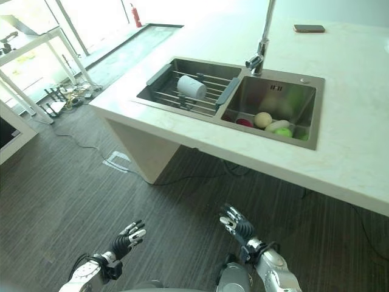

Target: Place the dishes in the dishwasher.

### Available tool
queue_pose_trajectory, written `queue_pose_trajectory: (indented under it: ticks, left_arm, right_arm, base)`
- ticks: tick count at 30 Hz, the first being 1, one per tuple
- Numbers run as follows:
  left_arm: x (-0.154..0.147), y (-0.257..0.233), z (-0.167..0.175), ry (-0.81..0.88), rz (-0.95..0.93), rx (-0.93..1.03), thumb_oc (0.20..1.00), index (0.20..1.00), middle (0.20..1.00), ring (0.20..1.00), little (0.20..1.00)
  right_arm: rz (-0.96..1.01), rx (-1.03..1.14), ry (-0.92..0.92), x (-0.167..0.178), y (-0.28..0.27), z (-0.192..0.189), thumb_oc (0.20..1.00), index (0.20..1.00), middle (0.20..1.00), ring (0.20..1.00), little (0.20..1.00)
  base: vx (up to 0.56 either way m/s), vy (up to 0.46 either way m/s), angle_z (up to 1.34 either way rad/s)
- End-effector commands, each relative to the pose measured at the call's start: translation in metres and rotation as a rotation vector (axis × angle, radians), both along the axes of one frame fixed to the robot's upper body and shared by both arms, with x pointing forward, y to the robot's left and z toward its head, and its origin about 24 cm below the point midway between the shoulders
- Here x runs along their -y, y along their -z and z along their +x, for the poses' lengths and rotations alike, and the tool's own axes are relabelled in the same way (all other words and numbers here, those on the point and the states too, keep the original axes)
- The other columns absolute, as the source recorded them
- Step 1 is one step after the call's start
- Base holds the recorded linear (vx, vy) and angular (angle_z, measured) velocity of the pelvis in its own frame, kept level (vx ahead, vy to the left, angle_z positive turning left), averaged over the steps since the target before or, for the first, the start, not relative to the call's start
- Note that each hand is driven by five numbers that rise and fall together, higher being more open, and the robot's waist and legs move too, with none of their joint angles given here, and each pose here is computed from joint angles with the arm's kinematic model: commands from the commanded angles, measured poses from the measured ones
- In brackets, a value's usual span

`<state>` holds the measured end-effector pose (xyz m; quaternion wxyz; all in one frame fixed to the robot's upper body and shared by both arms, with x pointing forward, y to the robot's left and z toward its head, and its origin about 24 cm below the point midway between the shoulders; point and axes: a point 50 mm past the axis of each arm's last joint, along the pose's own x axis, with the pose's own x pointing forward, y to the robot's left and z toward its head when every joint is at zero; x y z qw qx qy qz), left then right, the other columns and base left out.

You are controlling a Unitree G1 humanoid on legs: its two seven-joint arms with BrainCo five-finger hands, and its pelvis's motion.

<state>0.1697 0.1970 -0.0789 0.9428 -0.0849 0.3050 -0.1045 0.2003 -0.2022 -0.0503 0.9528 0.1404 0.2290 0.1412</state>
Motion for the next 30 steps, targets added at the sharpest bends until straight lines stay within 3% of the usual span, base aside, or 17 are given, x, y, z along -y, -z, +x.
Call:
queue_pose_trajectory:
  ticks: [1, 8, 16, 30]
  left_arm:
    - [-0.001, -0.019, 0.02, 0.019, -0.009, 0.117, 1.0, 1.0, 1.0, 1.0, 1.0]
    - [0.009, -0.017, 0.028, 0.016, -0.034, 0.117, 1.0, 1.0, 1.0, 1.0, 1.0]
    - [0.005, -0.02, 0.027, 0.022, -0.028, 0.108, 1.0, 1.0, 1.0, 1.0, 1.0]
    - [-0.003, 0.019, 0.014, 0.022, 0.039, -0.136, 1.0, 1.0, 1.0, 1.0, 1.0]
  right_arm:
    - [0.018, 0.039, -0.017, -0.007, -0.007, 0.008, 1.0, 1.0, 1.0, 1.0, 1.0]
    - [-0.047, -0.008, -0.04, 0.004, 0.002, 0.005, 1.0, 1.0, 1.0, 1.0, 1.0]
    - [-0.048, -0.029, 0.015, 0.004, 0.007, 0.001, 1.0, 1.0, 1.0, 1.0, 1.0]
    - [-0.118, -0.347, 0.39, 0.028, 0.059, -0.034, 1.0, 1.0, 1.0, 1.0, 1.0]
  base:
    - [0.15, -0.089, -0.41]
    - [0.17, 0.034, -0.32]
    - [0.2, 0.277, -0.31]
    - [0.13, 0.316, -0.16]
